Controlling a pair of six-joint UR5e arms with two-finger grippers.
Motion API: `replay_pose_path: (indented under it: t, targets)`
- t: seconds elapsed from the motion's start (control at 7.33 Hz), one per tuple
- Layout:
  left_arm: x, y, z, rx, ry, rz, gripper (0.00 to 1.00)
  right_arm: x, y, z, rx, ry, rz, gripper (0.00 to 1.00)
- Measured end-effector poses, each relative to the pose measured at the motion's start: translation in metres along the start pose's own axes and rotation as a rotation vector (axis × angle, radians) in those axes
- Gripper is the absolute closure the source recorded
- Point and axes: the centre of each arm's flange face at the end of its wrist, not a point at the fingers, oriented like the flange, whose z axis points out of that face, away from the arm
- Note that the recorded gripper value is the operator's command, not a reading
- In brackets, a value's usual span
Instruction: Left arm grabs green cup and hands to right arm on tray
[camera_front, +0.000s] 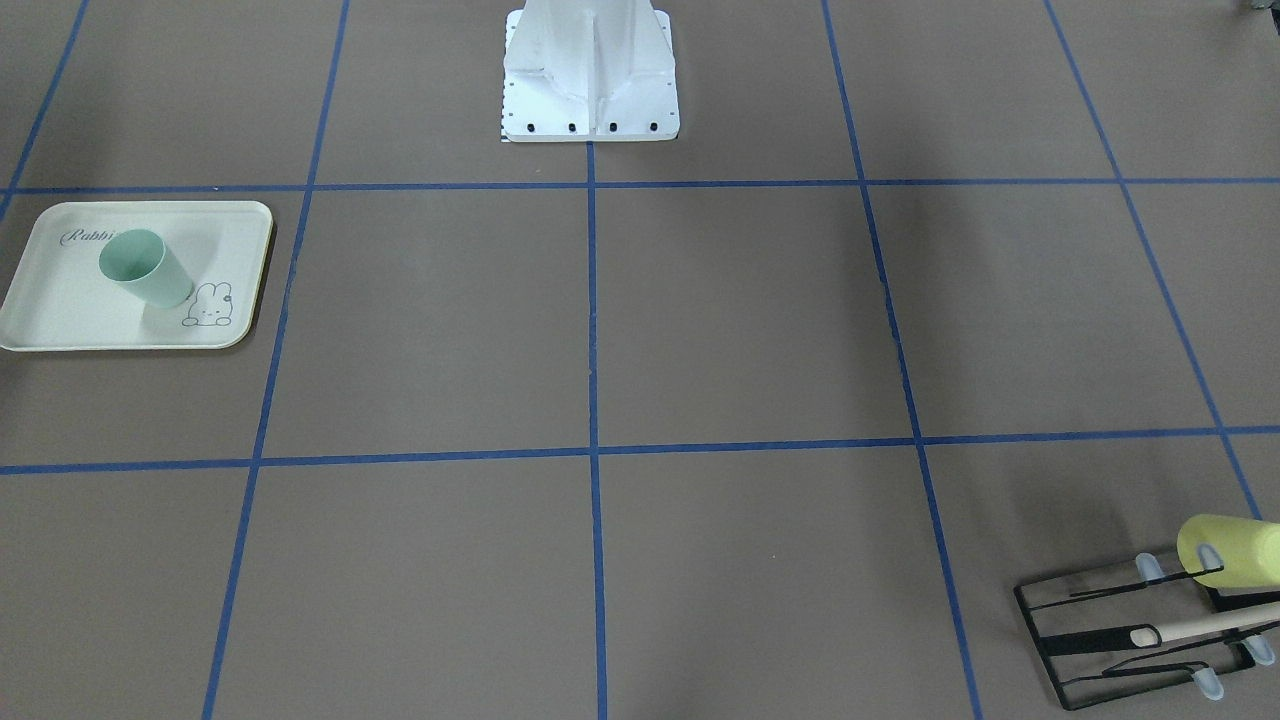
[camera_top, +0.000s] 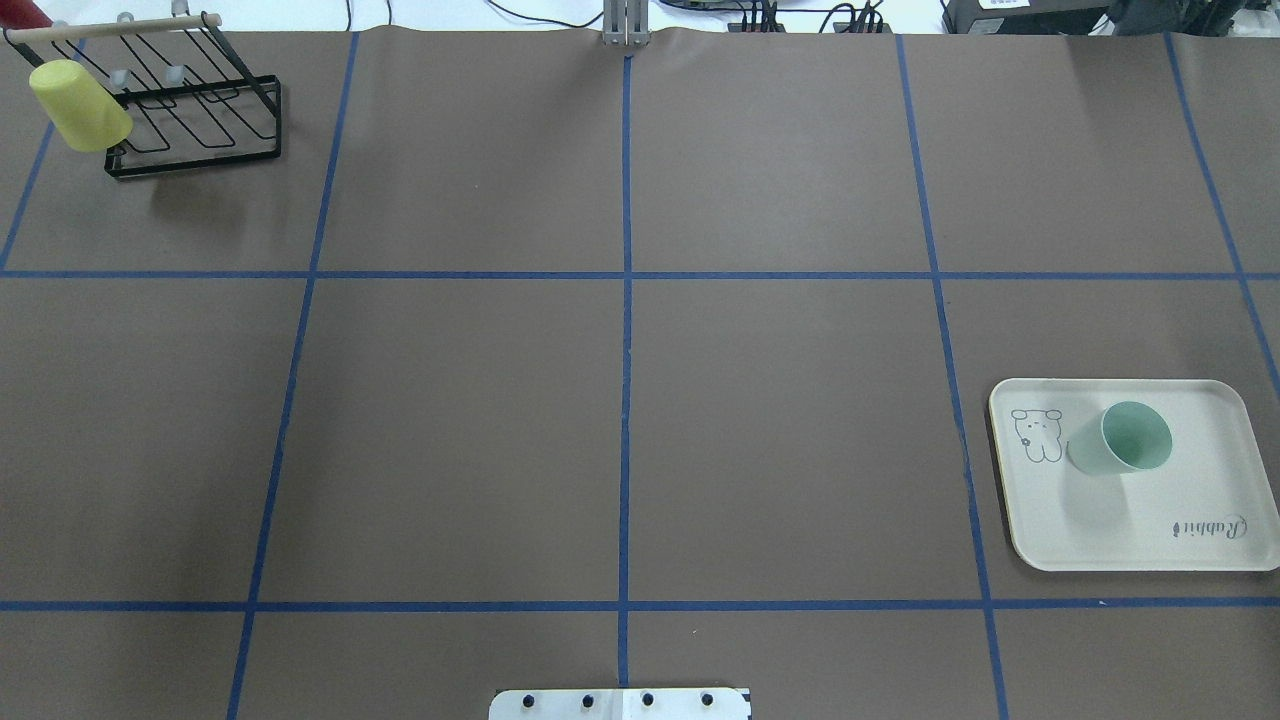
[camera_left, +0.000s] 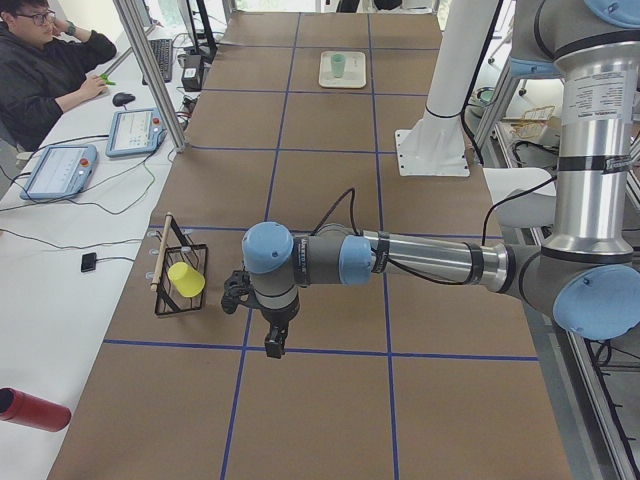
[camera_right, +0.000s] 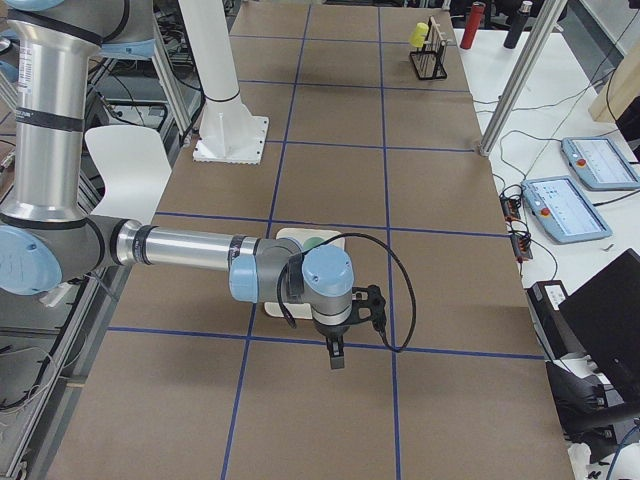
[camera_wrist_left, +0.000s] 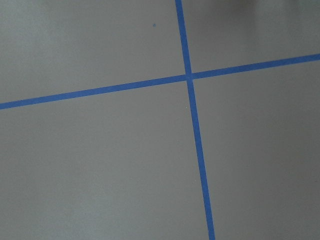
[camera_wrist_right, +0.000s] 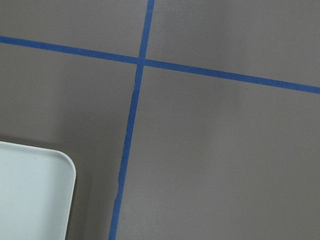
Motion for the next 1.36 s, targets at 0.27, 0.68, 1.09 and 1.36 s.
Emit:
replay_pose_path:
  t: [0.27, 0.68, 1.09, 1.36]
  targets:
    - [0.0, -0.0001, -0.0001, 0.0, 0.0, 0.0, 0.0, -0.0013, -0.0019, -0.0012, 0.008, 0.001, -0.008, 0.0]
    - [-0.0002, 0.0, -0.0003, 0.001, 0.0, 0.0, 0.0, -0.0019, -0.0032, -0.0015, 0.009, 0.005, -0.012, 0.0]
    - [-0.0004, 0.0008, 0.0003, 0.0, 0.002, -0.001, 0.0, -0.0015, -0.0032, -0.001, 0.008, 0.006, -0.012, 0.0]
    - [-0.0005, 0.0014, 0.001, -0.001, 0.003, -0.002, 0.0, -0.0017, -0.0033, -0.0006, 0.007, 0.007, -0.008, 0.0]
